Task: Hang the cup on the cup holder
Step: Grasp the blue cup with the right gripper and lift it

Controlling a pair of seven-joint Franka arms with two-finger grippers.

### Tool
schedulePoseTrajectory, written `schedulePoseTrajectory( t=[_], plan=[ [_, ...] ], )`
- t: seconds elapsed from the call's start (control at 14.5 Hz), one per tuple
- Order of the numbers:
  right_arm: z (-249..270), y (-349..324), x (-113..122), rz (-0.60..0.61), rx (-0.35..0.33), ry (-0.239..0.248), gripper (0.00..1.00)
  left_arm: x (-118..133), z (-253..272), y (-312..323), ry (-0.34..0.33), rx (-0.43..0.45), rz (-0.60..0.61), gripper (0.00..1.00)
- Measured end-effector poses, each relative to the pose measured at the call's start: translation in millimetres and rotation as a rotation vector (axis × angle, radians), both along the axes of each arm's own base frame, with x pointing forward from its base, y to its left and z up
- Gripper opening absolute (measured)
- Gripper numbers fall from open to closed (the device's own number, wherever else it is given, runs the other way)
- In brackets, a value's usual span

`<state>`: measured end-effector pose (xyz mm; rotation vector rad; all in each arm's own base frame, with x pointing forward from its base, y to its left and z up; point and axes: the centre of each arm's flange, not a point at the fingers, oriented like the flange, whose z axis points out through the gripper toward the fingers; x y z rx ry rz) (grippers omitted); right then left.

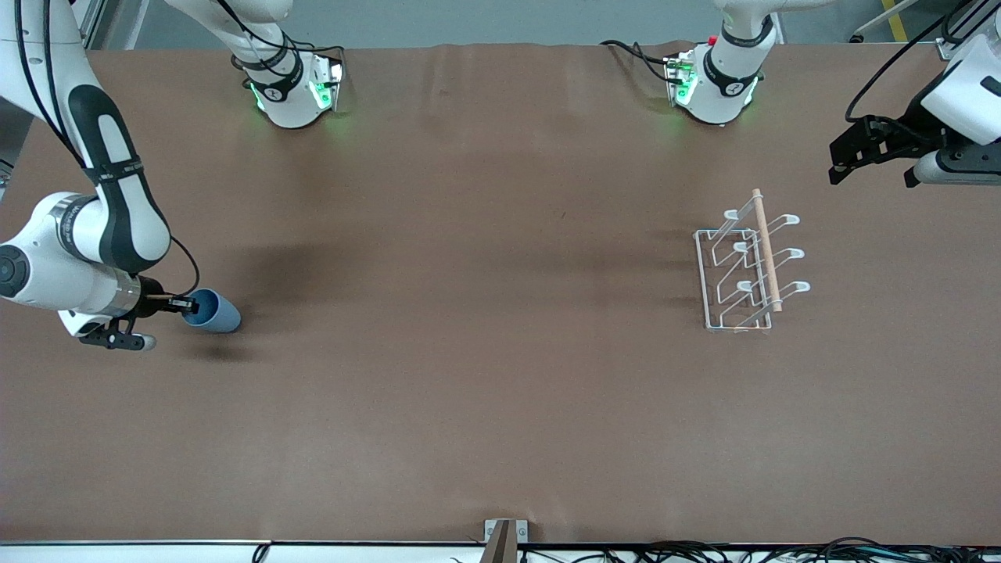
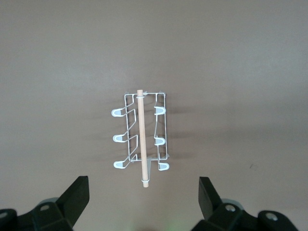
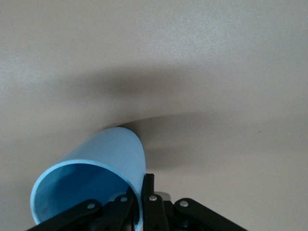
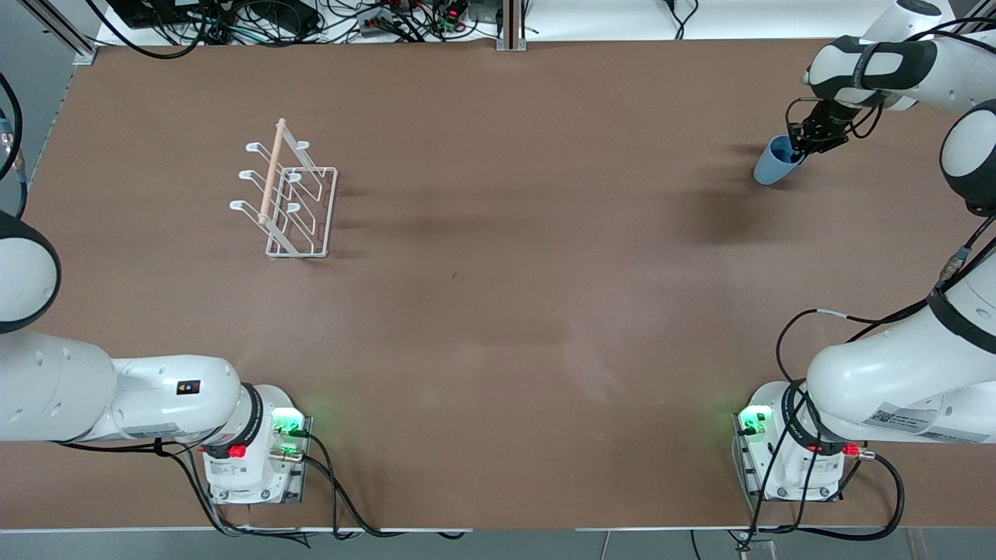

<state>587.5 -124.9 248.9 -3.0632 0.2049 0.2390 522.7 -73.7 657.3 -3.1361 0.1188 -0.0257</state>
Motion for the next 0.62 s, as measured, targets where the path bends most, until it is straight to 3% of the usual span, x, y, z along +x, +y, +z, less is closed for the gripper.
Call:
schedulePoseTrajectory(
  t=[0.21, 0.41, 0.62],
  plan=[
    [36, 13, 5, 0.024, 0.043, 0.041, 0.05, 0, 0, -1, 0.0, 0.0, -0.002, 1.0],
    [68, 41, 8, 0.039, 0.131, 0.031, 0.05, 0, 0, -2, 0.0, 0.0, -0.003, 1.0],
    [72, 85, 7, 0.055, 0.311, 0.049, 0.05, -1, 0, -5, 0.001, -0.007, -0.01, 1.0]
  ],
)
